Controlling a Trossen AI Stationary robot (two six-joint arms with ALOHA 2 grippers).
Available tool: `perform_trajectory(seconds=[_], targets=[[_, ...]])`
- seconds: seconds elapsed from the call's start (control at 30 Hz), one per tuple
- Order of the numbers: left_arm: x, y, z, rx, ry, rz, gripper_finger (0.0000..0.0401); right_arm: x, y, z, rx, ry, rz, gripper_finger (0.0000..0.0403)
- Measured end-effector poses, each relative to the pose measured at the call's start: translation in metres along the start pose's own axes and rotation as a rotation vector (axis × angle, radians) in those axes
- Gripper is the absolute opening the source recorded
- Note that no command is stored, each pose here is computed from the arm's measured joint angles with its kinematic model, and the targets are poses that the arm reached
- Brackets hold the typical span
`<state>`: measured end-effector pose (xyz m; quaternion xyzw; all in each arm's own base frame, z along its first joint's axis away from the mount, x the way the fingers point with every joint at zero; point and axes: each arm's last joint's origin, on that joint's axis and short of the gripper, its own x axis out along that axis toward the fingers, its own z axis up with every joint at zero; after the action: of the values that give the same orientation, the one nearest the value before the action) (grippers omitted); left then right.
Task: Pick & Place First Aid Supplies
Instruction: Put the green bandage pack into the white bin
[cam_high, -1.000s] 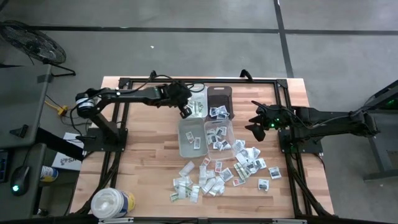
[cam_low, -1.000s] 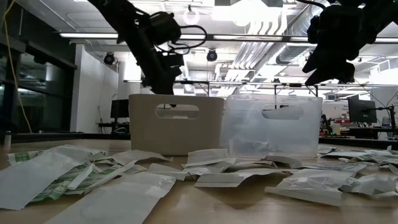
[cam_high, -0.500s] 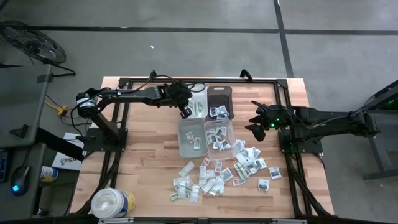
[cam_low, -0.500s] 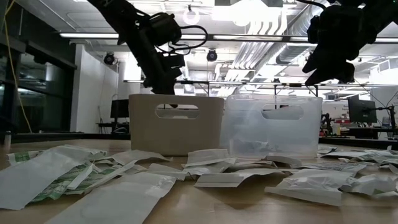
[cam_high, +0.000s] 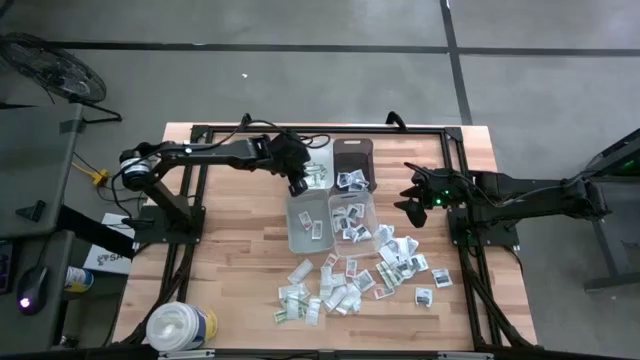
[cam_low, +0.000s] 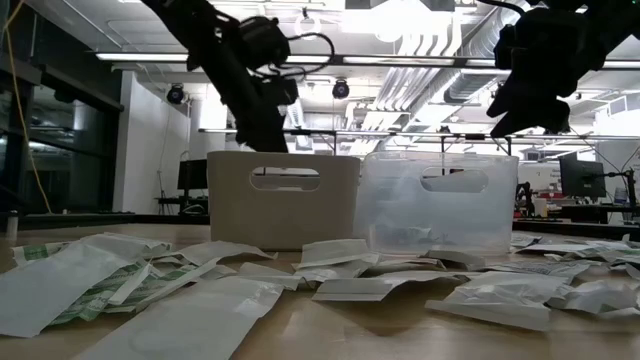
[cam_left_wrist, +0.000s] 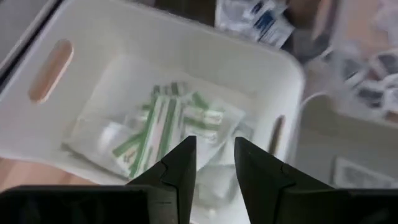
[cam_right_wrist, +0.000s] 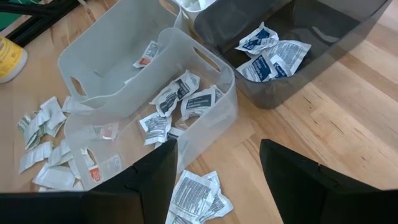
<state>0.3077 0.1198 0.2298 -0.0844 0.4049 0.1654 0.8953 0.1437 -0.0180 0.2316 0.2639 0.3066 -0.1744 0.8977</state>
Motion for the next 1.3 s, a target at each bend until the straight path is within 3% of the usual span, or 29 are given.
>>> perform_trajectory(seconds=[0.2, 0.37, 0.47, 0.63, 0.9, 1.1, 1.3], targets=[[-0.034, -0.018, -0.003, -0.003, 0.024, -0.032, 0.0110, 0.000, 0.000, -0.001, -0.016, 0.013, 0.014, 0.0222], [-0.060, -0.052, -0.013, 0.056, 0.059, -0.047, 0.0110, 0.000, 0.000, -0.001, -0.039, 0.013, 0.015, 0.0222], [-0.069, -0.080, -0.021, 0.159, 0.082, -0.100, 0.0110, 0.000, 0.000, -0.001, -0.045, 0.013, 0.014, 0.0222], [-0.080, -0.125, -0.039, 0.427, 0.103, -0.210, 0.0110, 0.000, 0.000, -0.001, -0.066, 0.012, 0.014, 0.0222], [-0.091, -0.166, -0.060, 0.775, 0.055, -0.287, 0.0110, 0.000, 0.000, -0.001, -0.067, 0.012, 0.014, 0.0222], [-0.084, -0.189, -0.071, 0.922, 0.040, -0.315, 0.0123, 0.000, 0.000, -0.001, -0.063, 0.017, 0.013, 0.0222], [-0.071, -0.211, -0.082, 0.996, 0.029, -0.384, 0.0185, 0.000, 0.000, -0.001, -0.043, 0.018, 0.015, 0.0222]])
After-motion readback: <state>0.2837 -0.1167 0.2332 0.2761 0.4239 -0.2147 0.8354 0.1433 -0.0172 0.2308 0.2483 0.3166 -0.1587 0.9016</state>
